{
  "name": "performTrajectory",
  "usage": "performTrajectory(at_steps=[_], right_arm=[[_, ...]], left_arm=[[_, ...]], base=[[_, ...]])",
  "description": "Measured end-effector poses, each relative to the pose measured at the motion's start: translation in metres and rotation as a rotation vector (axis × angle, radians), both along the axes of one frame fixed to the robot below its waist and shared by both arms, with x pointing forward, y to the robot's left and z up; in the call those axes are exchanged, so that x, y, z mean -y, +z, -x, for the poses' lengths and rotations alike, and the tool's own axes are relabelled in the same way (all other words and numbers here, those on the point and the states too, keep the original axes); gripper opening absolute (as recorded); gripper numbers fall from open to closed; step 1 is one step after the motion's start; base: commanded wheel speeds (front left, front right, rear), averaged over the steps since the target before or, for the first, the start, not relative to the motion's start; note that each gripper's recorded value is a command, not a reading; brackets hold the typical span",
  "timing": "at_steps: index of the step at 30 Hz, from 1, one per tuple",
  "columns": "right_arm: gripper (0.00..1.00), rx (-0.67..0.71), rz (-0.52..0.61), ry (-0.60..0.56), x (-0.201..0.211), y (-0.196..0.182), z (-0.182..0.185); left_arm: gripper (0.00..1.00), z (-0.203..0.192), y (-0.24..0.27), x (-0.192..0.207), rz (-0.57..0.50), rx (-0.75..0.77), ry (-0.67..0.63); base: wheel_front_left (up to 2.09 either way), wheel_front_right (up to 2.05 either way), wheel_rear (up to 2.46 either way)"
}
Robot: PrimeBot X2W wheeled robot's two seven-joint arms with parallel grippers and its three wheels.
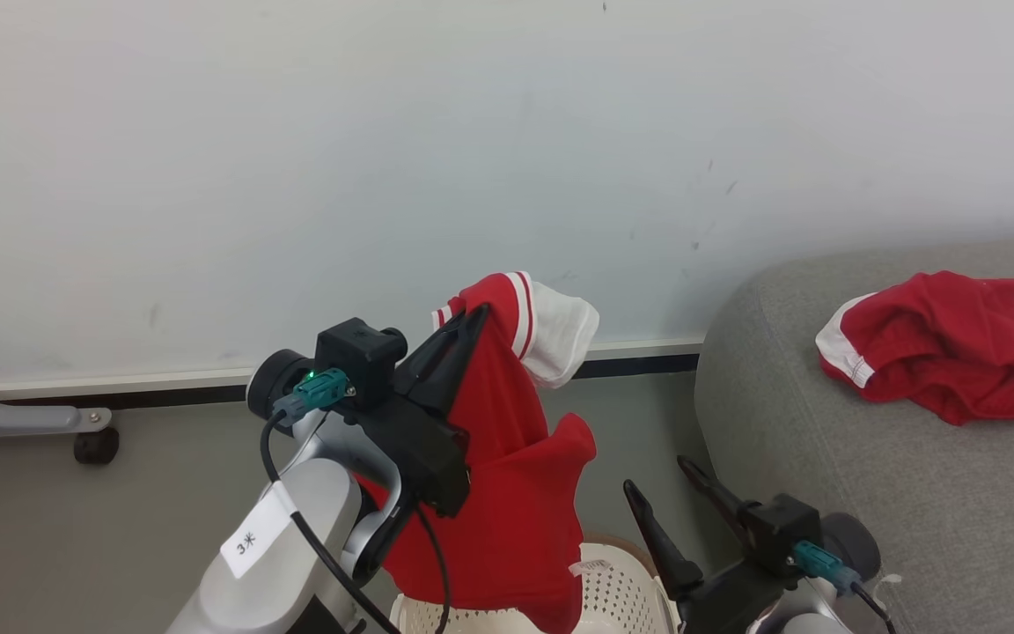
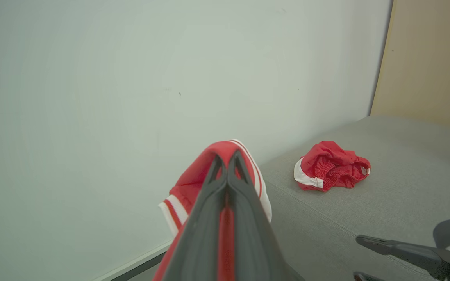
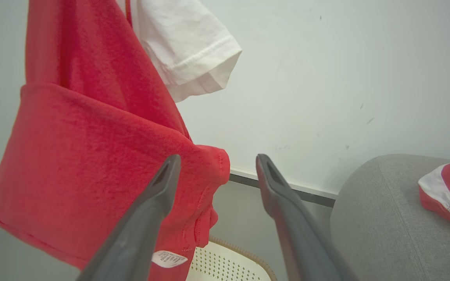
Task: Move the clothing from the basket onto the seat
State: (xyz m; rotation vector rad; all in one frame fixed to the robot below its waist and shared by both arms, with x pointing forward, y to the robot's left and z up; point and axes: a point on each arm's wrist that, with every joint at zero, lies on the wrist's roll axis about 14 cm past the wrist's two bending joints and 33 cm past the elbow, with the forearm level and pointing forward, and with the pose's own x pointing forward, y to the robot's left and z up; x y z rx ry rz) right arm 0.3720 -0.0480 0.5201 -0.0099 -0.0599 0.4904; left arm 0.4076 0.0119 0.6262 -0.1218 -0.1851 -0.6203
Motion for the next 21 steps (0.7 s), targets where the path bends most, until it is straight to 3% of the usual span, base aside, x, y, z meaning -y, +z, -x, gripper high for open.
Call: performTrajectory(at_steps=[21], right_arm=[[1.00,-0.015,0.219,0.117,-0.024,-0.004,-0.031]], left_arm=[[0.00,0.007,0.026,0.023,-0.007,0.040,-0.076]], base=[[0.00,0.00,0.00]])
